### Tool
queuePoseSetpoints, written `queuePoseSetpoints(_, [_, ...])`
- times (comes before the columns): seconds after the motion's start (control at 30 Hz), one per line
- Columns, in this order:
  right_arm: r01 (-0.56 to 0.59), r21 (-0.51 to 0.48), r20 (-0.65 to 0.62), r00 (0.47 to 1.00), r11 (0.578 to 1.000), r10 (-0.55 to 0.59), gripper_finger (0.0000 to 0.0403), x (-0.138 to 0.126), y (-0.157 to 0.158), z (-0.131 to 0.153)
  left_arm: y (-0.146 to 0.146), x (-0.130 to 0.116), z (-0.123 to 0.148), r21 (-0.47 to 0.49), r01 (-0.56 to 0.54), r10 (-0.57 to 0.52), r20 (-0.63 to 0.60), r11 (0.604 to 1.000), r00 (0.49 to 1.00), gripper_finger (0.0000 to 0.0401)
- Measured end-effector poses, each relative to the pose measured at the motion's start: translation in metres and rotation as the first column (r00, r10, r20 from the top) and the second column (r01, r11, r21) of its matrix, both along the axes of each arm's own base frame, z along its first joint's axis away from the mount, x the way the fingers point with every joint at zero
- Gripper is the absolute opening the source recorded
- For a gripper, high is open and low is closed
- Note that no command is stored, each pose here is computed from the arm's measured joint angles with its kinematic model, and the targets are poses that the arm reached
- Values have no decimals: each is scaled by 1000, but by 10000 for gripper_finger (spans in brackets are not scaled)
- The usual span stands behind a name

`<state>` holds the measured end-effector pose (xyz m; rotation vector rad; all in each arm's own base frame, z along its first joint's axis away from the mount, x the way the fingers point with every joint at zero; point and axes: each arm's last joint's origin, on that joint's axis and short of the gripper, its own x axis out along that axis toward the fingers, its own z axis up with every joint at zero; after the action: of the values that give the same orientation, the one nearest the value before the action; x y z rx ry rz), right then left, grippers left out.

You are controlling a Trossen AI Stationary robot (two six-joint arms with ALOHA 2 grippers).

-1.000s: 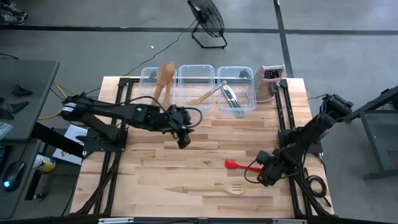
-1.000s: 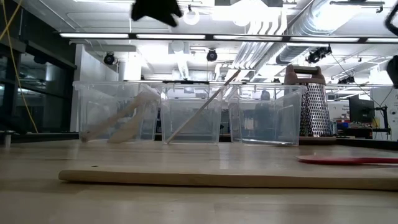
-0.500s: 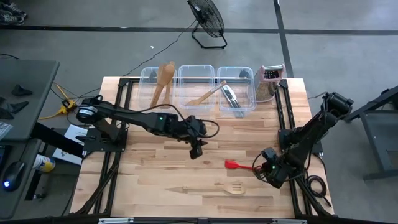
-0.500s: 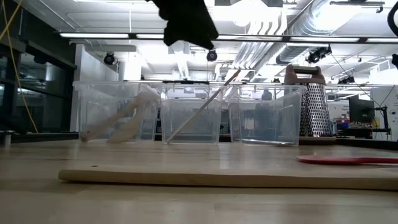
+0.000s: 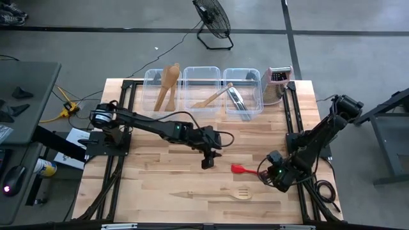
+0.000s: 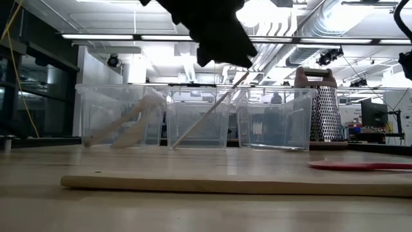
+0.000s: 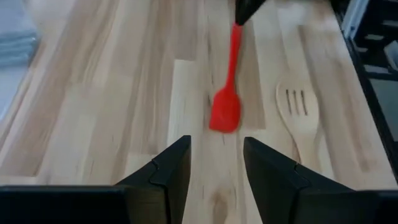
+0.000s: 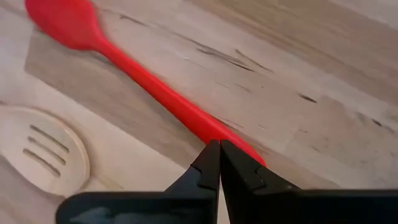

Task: Pick & Place Kitchen Items
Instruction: Put the red rubber scraper into the middle transparent bin

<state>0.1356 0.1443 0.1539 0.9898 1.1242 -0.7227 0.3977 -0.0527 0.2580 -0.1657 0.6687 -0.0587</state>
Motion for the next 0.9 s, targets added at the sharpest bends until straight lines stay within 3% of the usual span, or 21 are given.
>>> queuePoseSetpoints(0.27, [-91, -1, -30, 995, 996, 91, 3, -3, 1, 0, -1, 5, -3, -22, -7, 8, 20, 1000, 1000, 147])
queuePoseSetpoints(0.47, [-325, -41, 10, 945, 945, 326, 3, 0, 6, 1, -1, 5, -2, -46, -26, 26, 19, 999, 999, 147])
queuePoseSetpoints(0.67, [-562, -72, -59, 827, 824, 558, 27, -3, 4, 0, -1, 5, -3, -56, -33, 34, 16, 998, 999, 147])
queuePoseSetpoints(0.9, [-732, -179, -79, 677, 658, 732, 123, -2, 4, -1, -1, 4, -3, -69, -46, 46, 4, 997, 999, 147])
